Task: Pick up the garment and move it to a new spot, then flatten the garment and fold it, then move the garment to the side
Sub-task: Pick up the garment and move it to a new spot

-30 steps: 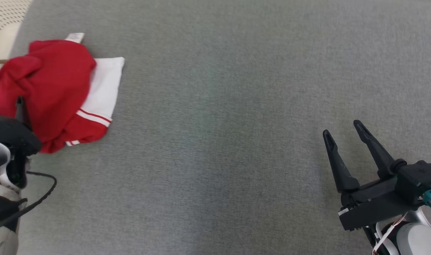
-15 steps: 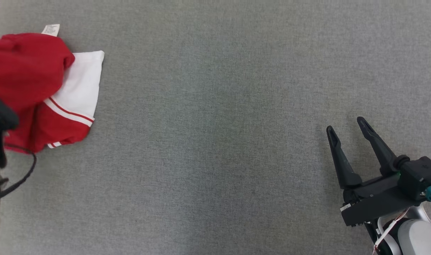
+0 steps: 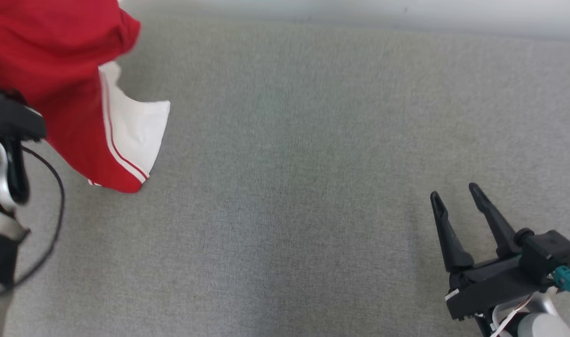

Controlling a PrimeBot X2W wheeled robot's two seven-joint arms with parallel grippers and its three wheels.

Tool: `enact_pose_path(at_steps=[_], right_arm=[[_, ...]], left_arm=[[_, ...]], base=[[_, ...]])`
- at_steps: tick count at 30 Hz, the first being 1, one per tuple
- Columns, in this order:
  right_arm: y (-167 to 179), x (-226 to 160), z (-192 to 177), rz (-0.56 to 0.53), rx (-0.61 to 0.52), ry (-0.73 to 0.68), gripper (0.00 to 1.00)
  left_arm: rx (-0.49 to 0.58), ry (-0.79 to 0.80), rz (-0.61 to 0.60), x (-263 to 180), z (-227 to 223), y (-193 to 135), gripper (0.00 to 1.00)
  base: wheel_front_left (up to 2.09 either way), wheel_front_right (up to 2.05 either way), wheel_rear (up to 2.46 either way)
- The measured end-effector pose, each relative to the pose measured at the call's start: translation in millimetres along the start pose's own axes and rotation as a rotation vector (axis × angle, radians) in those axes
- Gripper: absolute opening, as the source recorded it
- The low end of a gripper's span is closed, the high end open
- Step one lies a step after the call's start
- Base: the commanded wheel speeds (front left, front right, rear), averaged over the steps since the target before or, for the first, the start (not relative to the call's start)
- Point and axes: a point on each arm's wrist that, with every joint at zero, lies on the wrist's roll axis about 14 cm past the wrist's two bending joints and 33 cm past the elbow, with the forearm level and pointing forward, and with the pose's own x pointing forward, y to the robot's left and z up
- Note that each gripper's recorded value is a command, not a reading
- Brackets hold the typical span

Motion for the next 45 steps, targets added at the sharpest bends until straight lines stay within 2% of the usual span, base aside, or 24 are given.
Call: enact_pose_path(at_steps=[2, 9, 19, 25, 31, 45], right_arm=[[5, -6, 9, -0.010, 0.000, -0.019, 1.00], [10, -21, 27, -0.037, -0.017, -0.059, 1.00], [11, -40, 39, -0.084, -0.021, -0.087, 1.00], [4, -49, 46, -0.119, -0.030, -0.107, 1.00], [-9, -60, 50, -0.176, -0.033, -0.126, 1.00], [-68, -105, 48, -0.418, -0.026, -0.156, 1.00]], left_arm=[[-0.023, -0.087, -0.012, -17, 30, -7, 0.00], [-0.068, -0.192, -0.035, -70, 73, -23, 0.00], [-0.111, -0.191, -0.100, -131, 91, -52, 0.00], [-0.121, -0.195, -0.198, -143, 99, -77, 0.00], [-0.171, -0.176, -0.399, -145, 96, -136, 0.00], [-0.371, -0.060, -0.948, -179, 70, -335, 0.00]], base=[[0.00, 0.00, 0.00], [0.00, 0.00, 0.00], [0.00, 0.00, 0.00], [0.00, 0.00, 0.00], [0.00, 0.00, 0.00], [0.00, 0.00, 0.00]])
